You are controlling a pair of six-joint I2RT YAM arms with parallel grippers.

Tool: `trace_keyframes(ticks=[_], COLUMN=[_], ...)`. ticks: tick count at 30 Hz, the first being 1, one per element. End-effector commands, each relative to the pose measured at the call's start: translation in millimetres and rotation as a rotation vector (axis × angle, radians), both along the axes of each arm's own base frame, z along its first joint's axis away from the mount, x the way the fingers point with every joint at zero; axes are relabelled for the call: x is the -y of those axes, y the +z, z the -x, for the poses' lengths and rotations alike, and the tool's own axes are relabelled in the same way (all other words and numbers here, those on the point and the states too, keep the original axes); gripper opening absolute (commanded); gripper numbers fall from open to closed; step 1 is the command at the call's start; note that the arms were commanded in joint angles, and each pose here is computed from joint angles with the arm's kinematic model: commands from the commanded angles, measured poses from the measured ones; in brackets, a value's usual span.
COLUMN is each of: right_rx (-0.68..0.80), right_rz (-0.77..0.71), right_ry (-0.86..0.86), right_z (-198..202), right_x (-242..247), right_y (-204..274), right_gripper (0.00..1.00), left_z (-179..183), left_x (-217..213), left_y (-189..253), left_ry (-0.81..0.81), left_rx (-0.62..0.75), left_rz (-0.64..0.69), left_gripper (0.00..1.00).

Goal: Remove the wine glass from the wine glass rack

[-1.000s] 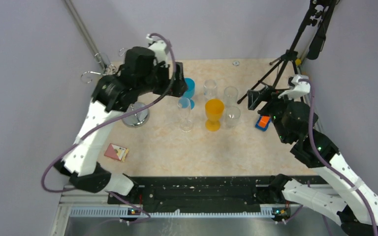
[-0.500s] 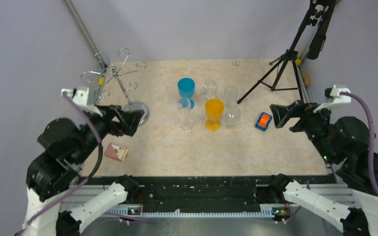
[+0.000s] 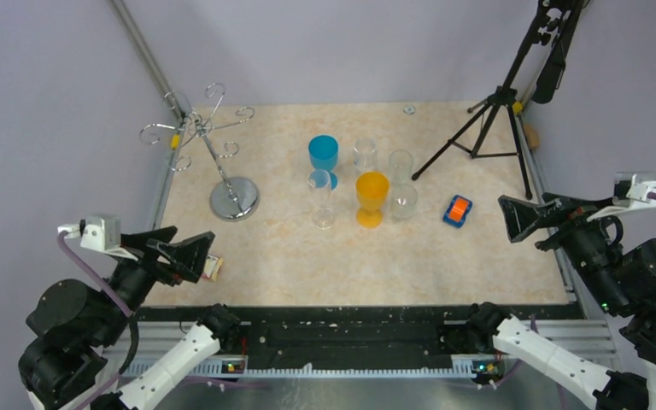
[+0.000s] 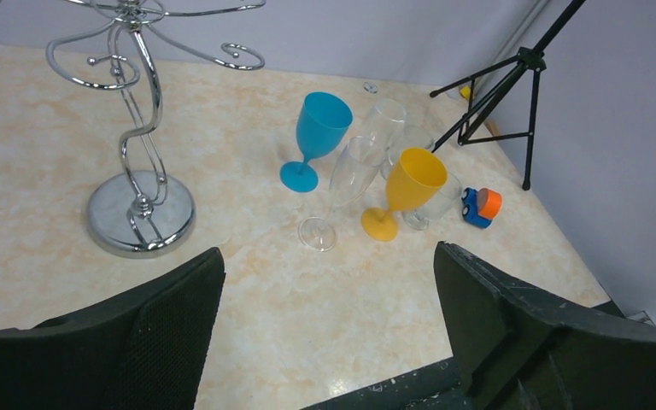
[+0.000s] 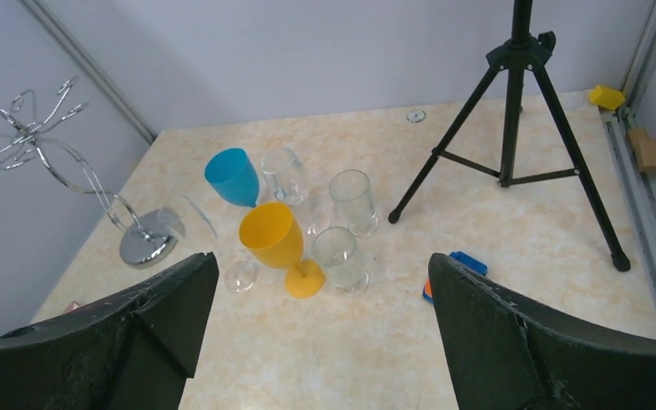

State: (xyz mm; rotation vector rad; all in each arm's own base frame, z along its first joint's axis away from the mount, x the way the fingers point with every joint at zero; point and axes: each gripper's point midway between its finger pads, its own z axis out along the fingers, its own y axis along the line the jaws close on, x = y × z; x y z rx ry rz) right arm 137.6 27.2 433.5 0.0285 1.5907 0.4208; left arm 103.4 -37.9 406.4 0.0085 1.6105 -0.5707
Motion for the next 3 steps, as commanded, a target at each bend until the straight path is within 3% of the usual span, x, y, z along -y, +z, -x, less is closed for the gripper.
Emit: trace_keyframes(ticks=[1,3], right_rx=[-0.009,-0.021], right_rz=[0.002,0.001], right_ry=[0.001,-0.002], right_z=[-1.6,-3.5], right_x=[-1.8,-3.4], right_y=[-8.0,-12.1], right_gripper=[0.97,0.97], left_z=[-0.7,-0.9], left_x=[-5.8,-6.6], left_y=[-11.8,-14.9], left_ry=[0.031,0.036], left_rx=[-0.038,-0.048], left_rz=[-0.02,-0.028], left_gripper=[0.95,0.97])
